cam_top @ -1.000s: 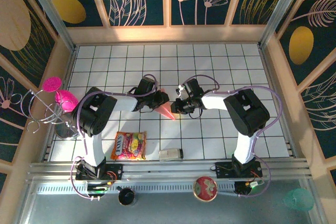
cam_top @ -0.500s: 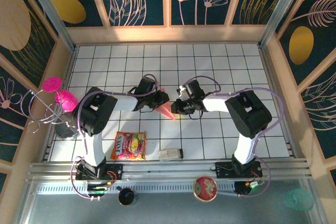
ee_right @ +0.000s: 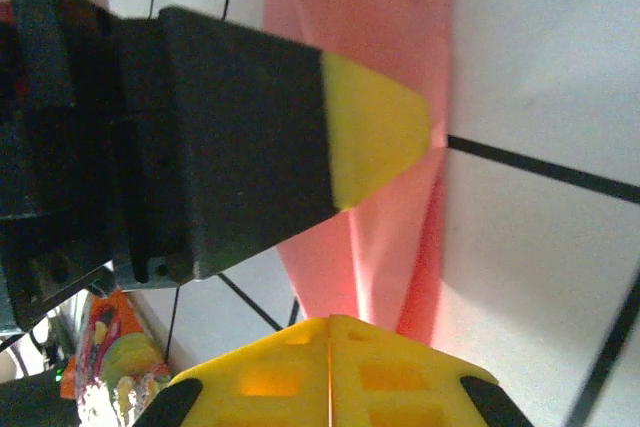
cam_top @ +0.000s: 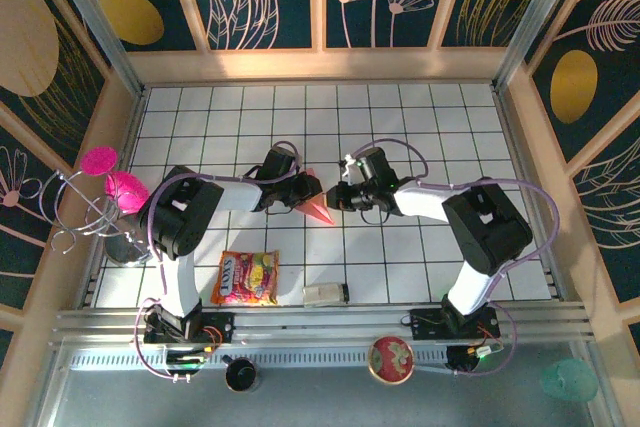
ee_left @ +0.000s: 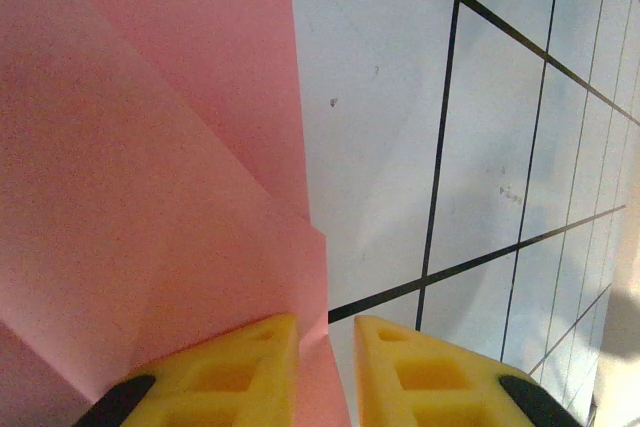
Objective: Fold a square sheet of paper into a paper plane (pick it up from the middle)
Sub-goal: Fourth fold the wing at the center of the table.
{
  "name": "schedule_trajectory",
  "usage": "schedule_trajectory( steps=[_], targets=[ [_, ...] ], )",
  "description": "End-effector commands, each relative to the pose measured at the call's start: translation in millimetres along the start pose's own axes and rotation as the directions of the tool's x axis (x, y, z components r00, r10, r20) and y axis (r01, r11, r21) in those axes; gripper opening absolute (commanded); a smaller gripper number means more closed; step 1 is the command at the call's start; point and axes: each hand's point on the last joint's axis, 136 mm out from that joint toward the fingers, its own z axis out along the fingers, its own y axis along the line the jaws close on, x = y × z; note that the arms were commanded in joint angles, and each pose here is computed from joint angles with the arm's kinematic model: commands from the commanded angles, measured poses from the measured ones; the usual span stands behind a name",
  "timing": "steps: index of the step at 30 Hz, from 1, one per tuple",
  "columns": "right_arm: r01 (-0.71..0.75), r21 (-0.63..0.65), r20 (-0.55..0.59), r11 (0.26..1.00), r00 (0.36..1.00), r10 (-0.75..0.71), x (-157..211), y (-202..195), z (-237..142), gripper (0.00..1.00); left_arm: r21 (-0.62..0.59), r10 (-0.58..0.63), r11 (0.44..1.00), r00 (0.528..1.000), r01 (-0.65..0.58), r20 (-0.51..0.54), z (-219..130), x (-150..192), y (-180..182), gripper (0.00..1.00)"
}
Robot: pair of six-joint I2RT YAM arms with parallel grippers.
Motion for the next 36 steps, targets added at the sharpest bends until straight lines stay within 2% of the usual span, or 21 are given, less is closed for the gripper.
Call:
schedule_trajectory(
  steps=[1,8,20,36],
  targets=[
    [0.010,-0.061,-0.026,0.998,1.000,-0.011,1,11,11,0.06,-0.088,-0.042,0.995,0.999,0.039,-0.031,7,9,28,0.22],
    [0.009,-0.059,-0.085,0.998,0.996,-0.014,9,6,24,0.05,-0.087,-0.043,0.995,0.999,0.040,-0.030,5,8,27,0.21],
    [0.017,0.032,-0.141,0.999,0.990,-0.012,23,-14,32,0.05,-0.107,-0.054,0.993,0.998,0.050,-0.032,6,10,32,0.21],
    [0.026,0.040,-0.212,0.999,0.977,-0.017,44,-21,34,0.05,-0.125,-0.060,0.991,0.998,0.056,-0.029,4,11,37,0.21]
  ],
)
